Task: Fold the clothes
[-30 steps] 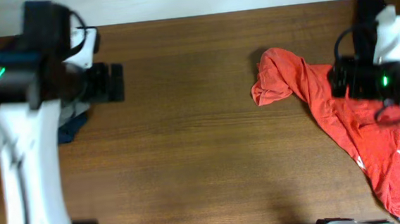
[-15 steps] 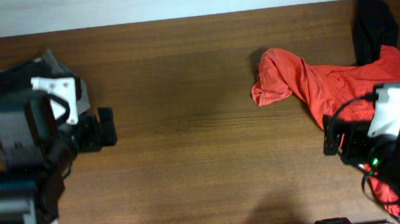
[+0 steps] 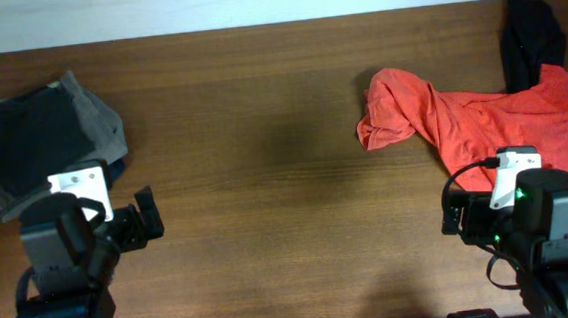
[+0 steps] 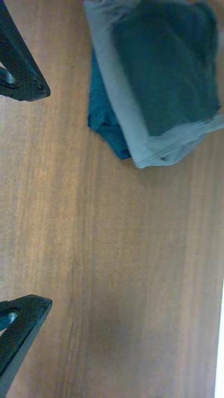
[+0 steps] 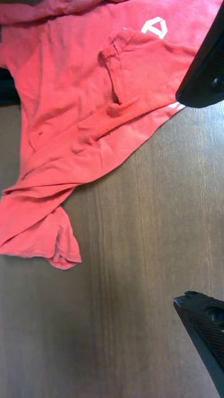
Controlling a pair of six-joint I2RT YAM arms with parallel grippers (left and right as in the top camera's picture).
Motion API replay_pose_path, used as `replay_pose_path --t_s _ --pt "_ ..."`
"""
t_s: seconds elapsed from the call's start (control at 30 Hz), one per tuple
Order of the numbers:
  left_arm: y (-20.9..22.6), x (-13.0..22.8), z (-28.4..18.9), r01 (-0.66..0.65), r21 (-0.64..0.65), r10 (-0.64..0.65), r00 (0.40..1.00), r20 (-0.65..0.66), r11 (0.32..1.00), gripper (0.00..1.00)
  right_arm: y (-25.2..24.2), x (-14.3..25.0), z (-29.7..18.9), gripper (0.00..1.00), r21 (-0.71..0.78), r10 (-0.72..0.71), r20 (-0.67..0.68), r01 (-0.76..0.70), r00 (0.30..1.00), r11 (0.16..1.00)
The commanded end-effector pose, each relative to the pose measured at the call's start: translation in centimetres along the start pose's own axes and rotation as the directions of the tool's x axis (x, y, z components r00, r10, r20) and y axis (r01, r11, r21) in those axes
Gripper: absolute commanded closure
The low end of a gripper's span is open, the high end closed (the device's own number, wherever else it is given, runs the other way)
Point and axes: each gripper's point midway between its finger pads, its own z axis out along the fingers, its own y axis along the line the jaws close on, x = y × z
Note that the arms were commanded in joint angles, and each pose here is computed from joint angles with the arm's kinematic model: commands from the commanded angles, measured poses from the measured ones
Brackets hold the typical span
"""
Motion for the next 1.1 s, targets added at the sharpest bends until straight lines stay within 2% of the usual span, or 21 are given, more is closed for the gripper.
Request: replay_pose_path --t_s 0.0,0.43,0.53,0.8,1.0,1.07 --pt "0.2 0.6 0.5 0.013 -0.011 -0.013 0.999 -0.030 1.000 0.01 -0.1 0.1 0.9 0.01 0.018 -0.001 -0.032 0.002 0.999 1.000" --pt "0.3 0.8 0.8 0.013 -0.012 -0.013 0.999 -0.044 1.000 0.01 0.0 1.0 4.1 0.01 0.033 -0.011 -0.173 0.017 0.985 0.999" --pt "0.3 0.8 0.8 0.013 -0.012 -0.013 0.999 -0.044 1.000 0.01 -0.1 0.7 2.7 0.01 0.032 -0.011 -0.113 0.015 0.994 0.999" --pt "0.3 0.8 0.8 0.013 -0.012 -0.013 0.999 -0.044 1.000 0.01 -1.3 -0.2 -3.6 0.01 0.040 0.014 0.163 -0.021 0.986 0.999" --pt "0.3 0.8 0.8 0.013 -0.012 -0.013 0.999 -0.044 1.000 0.01 -1.7 0.1 -7.8 0.01 0.016 0.036 0.352 -0.045 0.935 0.999" --pt "0.3 0.8 0.8 0.013 -0.012 -0.013 0.999 -0.044 1.000 0.01 -1.8 0.2 -8.8 0.01 0.007 0.033 0.444 -0.040 0.895 0.999"
